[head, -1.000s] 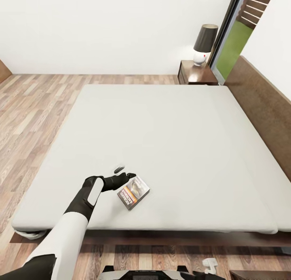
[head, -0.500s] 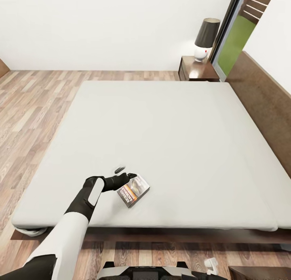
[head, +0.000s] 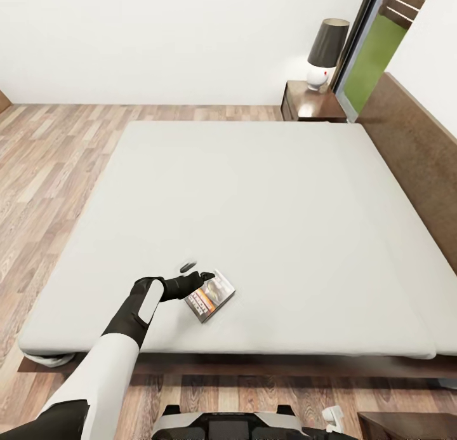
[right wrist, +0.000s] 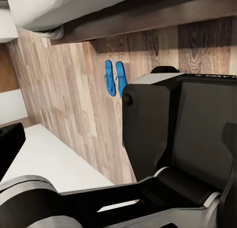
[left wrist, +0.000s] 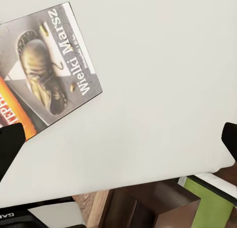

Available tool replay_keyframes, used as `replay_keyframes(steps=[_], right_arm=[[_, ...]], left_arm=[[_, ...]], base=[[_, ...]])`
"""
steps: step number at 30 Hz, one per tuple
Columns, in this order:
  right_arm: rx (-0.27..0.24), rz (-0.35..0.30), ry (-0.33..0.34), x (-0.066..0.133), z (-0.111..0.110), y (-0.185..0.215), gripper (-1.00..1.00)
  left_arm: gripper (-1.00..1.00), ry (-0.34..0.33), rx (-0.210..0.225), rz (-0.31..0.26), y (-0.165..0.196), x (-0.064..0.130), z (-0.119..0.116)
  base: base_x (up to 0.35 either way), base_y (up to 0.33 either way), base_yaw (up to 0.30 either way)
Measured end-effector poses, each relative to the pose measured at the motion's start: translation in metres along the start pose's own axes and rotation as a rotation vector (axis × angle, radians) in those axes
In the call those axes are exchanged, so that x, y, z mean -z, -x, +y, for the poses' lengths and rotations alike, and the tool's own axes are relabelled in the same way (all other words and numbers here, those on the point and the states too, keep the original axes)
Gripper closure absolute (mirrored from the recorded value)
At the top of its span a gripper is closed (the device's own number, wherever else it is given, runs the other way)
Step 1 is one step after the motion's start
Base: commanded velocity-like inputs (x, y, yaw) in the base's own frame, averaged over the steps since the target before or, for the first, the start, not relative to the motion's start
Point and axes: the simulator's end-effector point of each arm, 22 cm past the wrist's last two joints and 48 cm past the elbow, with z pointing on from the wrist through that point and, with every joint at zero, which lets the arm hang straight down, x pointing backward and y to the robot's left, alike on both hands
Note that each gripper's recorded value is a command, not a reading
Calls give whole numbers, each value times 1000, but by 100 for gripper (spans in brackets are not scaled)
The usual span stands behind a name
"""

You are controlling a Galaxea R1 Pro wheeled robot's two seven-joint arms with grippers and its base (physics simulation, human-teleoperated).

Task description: In the bedroom, move the book from the bed onto either nightstand, and place the two sandals side by side next to the bed.

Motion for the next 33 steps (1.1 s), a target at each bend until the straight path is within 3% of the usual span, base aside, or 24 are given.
replay_keyframes(steps=[14,33], right_arm=[[-10,12,-3,-2,-3,-6,-100],[-11,12,-4,-2,-3,-6,-100]], left_arm=[[-100,8,10,10,-4,-5,8],[-100,8,10,10,-5,-5,8]], base=[[2,0,0],[104,0,0]])
